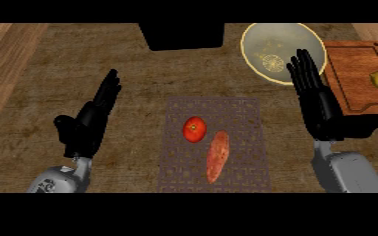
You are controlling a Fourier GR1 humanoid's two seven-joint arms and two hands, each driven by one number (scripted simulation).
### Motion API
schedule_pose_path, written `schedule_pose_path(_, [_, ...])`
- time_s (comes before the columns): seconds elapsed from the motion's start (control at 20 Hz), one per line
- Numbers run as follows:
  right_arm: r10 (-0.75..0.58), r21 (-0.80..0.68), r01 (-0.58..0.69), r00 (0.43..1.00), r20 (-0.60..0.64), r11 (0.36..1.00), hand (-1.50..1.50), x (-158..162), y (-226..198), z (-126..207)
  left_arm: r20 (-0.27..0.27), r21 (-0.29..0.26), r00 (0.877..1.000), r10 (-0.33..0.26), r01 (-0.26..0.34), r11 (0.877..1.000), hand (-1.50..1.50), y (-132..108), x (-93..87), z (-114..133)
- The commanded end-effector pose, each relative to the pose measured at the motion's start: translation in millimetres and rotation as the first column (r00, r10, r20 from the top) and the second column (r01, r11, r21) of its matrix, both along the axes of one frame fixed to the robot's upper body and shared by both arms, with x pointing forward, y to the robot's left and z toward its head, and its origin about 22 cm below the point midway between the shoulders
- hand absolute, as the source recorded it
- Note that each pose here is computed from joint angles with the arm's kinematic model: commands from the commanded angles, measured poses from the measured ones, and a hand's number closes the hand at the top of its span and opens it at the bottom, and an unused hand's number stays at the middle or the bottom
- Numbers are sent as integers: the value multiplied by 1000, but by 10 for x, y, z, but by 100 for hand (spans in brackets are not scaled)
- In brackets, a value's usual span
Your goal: Pick the sweet potato from the placemat and place it in the bowl
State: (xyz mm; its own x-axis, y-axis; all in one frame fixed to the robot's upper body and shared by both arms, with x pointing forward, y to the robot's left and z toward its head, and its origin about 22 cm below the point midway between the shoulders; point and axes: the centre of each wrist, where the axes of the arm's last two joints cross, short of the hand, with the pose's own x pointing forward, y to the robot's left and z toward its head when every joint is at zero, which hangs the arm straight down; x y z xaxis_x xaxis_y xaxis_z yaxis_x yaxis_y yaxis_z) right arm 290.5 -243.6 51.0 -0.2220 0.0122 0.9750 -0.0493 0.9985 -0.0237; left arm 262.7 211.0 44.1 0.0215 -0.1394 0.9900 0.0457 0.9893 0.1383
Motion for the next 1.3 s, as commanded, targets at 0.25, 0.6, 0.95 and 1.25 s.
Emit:
schedule_pose_path(0.25, [-24,-252,101,956,292,962,150,-231,138,660,104,160,962,252,-266,950,0,864,143,218])
schedule_pose_path(0.6, [-467,-580,348,882,-63,736,-150,-981,-84,-446,43,139,956,290,-293,946,0,968,-13,99])
schedule_pose_path(0.95, [-512,-662,337,855,-82,669,-150,-1806,446,-372,53,132,963,264,-269,954,0,990,-77,19])
schedule_pose_path(1.25, [-584,-703,396,811,-34,591,-150,-1783,661,356,73,118,973,217,-224,967,0,1007,108,180])
